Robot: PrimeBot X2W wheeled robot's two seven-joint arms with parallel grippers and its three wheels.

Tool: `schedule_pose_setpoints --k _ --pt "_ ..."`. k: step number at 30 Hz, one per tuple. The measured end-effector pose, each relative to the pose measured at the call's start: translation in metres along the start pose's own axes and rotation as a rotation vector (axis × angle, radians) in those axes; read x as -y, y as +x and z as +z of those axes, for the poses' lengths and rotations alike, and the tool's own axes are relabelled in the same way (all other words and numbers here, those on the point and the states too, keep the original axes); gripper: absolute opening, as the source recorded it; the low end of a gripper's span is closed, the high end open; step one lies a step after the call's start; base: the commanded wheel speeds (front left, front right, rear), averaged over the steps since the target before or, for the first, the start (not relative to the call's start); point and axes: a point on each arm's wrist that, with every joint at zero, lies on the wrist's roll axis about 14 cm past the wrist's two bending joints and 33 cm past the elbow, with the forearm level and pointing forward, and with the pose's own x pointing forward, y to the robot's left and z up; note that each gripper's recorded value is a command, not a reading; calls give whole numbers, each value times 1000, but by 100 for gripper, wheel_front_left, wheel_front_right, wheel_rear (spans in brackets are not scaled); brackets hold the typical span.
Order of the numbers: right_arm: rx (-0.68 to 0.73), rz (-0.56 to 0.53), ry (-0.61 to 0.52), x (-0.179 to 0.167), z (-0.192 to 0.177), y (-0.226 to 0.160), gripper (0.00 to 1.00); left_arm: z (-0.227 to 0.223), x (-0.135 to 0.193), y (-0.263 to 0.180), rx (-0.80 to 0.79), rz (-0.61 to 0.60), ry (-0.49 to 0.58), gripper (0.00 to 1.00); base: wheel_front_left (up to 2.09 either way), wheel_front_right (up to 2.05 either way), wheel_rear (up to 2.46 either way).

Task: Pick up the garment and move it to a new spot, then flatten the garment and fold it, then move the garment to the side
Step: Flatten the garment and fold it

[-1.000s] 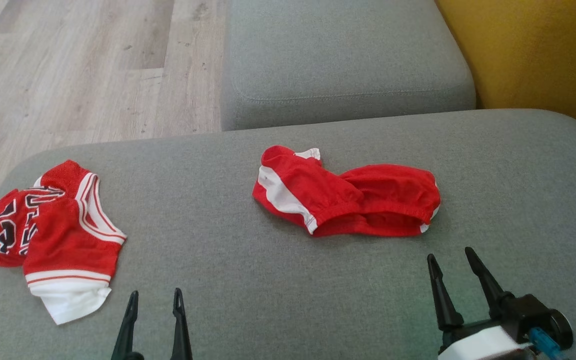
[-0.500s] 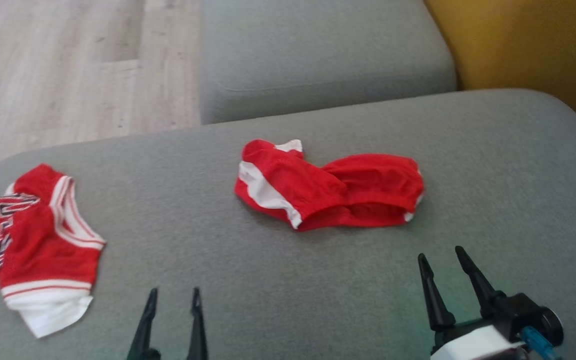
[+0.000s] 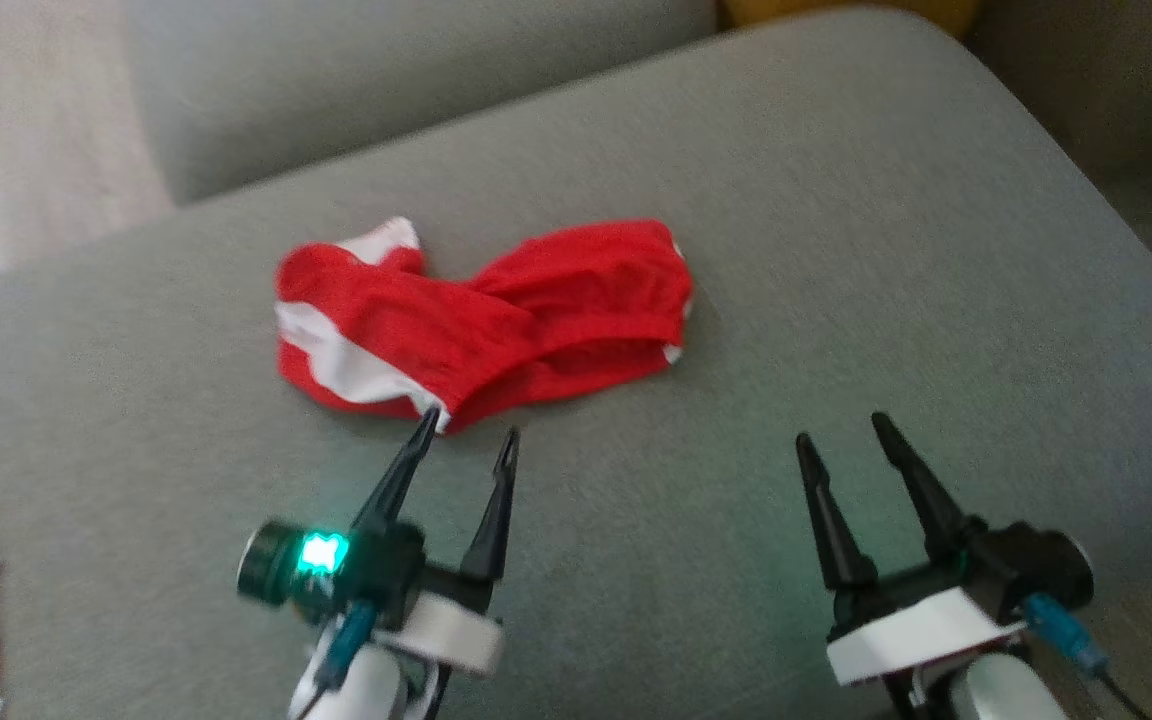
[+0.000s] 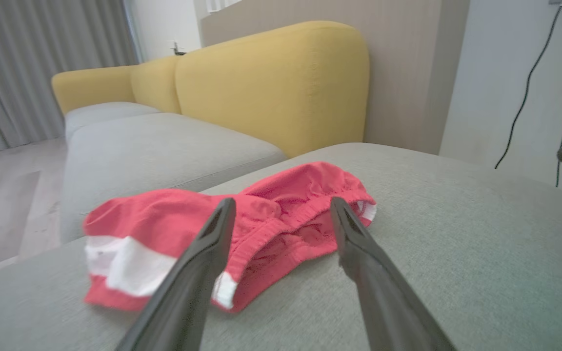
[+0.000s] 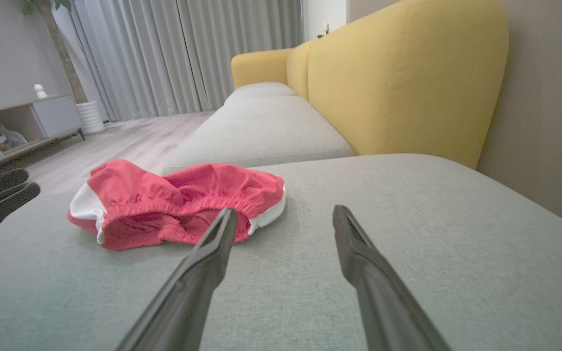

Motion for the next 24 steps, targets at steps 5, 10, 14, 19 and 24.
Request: schedule_pose_setpoints --k 5,10,14,19,24 --pt "-18 -91 -17 30 0 8 100 -23 26 44 -46 -167 -4 100 0 0 0" --pt "-72 -147 -30 47 -12 12 100 -56 53 73 -119 -331 -14 100 0 0 0" --pt "-121 -174 -31 54 -25 15 100 -83 66 89 -178 -419 -9 100 0 0 0" --pt "-140 -177 -39 58 -31 27 100 -84 77 113 -155 -478 -26 100 0 0 0" --pt "-164 -182 -41 60 -38 31 100 -77 86 131 -120 -516 -40 100 0 0 0"
